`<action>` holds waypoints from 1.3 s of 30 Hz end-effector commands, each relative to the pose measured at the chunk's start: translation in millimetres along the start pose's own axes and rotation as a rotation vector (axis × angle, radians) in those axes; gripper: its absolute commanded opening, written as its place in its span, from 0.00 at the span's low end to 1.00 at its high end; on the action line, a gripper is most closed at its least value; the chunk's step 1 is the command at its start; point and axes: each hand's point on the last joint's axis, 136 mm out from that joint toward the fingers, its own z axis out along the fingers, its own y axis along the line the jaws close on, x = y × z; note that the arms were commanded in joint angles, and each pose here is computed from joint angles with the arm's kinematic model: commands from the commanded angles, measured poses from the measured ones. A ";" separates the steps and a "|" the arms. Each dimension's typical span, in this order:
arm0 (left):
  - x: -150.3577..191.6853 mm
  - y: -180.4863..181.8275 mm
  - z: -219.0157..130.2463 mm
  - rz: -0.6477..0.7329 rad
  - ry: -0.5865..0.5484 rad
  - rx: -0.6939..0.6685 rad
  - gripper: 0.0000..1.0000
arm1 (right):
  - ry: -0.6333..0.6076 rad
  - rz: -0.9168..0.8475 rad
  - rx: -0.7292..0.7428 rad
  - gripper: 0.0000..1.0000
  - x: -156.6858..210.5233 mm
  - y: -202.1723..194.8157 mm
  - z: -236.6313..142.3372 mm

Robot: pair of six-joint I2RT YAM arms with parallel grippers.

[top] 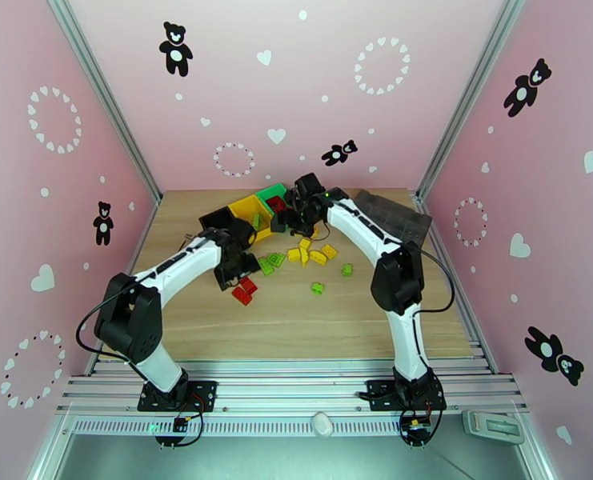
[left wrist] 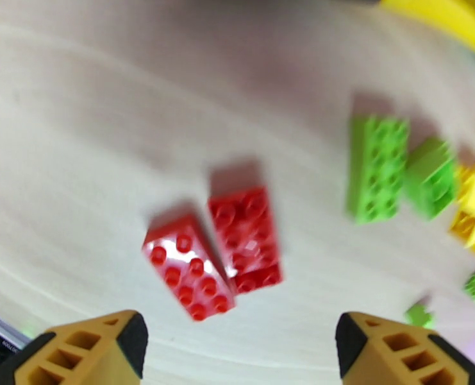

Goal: Sort the legos into containers by color

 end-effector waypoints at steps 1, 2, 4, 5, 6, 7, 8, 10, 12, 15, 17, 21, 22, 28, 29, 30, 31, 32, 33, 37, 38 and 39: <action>11.7 2.0 6.4 -0.009 -0.006 -0.025 0.82 | 0.008 -0.051 0.048 0.78 22.0 0.1 -14.6; 16.9 1.9 10.0 -0.003 0.002 -0.030 0.82 | 0.016 -0.049 0.053 0.78 28.9 -2.1 -14.2; 23.5 4.0 16.3 -0.004 0.013 -0.038 0.82 | 0.023 -0.037 0.060 0.78 39.7 -6.8 -14.7; 26.3 6.4 19.5 -0.004 0.018 -0.044 0.81 | 0.027 -0.032 0.065 0.78 45.2 -9.9 -15.7; 28.9 9.0 22.1 -0.006 0.023 -0.050 0.81 | 0.030 -0.028 0.072 0.78 49.8 -13.0 -15.9; 31.6 12.0 25.4 -0.007 0.028 -0.057 0.81 | 0.032 -0.027 0.078 0.78 54.3 -15.0 -17.8; 33.4 15.3 28.7 -0.010 0.032 -0.063 0.81 | 0.035 -0.025 0.085 0.78 58.8 -17.7 -19.1; 36.2 19.8 34.0 -0.010 0.037 -0.072 0.80 | 0.037 -0.023 0.095 0.78 65.6 -20.8 -22.2; 37.9 21.6 39.5 -0.010 0.042 -0.075 0.79 | 0.039 -0.020 0.103 0.78 71.1 -23.8 -24.3; 39.1 20.7 47.2 -0.007 0.054 -0.081 0.78 | 0.037 -0.015 0.107 0.78 75.6 -25.3 -27.3; 37.6 19.7 50.5 -0.004 0.053 -0.087 0.78 | 0.038 -0.013 0.105 0.78 76.6 -25.3 -27.5; 33.4 21.6 55.6 -0.009 0.051 -0.102 0.78 | 0.034 -0.011 0.096 0.78 74.7 -22.6 -28.0; 32.7 23.8 57.6 -0.015 0.053 -0.106 0.78 | 0.034 -0.013 0.096 0.78 74.1 -22.3 -28.3; 18.9 31.1 58.4 -0.050 0.043 -0.105 0.78 | 0.038 -0.015 0.091 0.78 72.4 -20.6 -27.8; 15.8 32.5 57.9 -0.055 0.041 -0.106 0.78 | 0.038 -0.015 0.089 0.78 72.2 -20.3 -27.6; 13.5 34.0 57.6 -0.060 0.041 -0.108 0.78 | 0.039 -0.013 0.089 0.78 72.3 -20.5 -27.2; 10.9 35.9 57.4 -0.067 0.041 -0.109 0.78 | 0.038 -0.013 0.089 0.78 72.2 -20.3 -27.3; 9.2 36.8 57.5 -0.069 0.040 -0.108 0.77 | 0.041 -0.013 0.089 0.78 73.0 -20.7 -26.5; 6.9 37.6 56.9 -0.072 0.039 -0.108 0.77 | 0.041 -0.013 0.089 0.78 72.9 -20.6 -27.0; 4.2 40.1 57.8 -0.068 0.042 -0.119 0.72 | 0.042 -0.012 0.089 0.78 72.9 -20.9 -25.7; 4.1 40.9 58.3 -0.072 0.044 -0.119 0.71 | 0.043 -0.011 0.087 0.78 72.7 -20.8 -25.3; 4.0 40.8 58.4 -0.073 0.044 -0.118 0.69 | 0.044 -0.011 0.085 0.78 73.0 -20.4 -24.6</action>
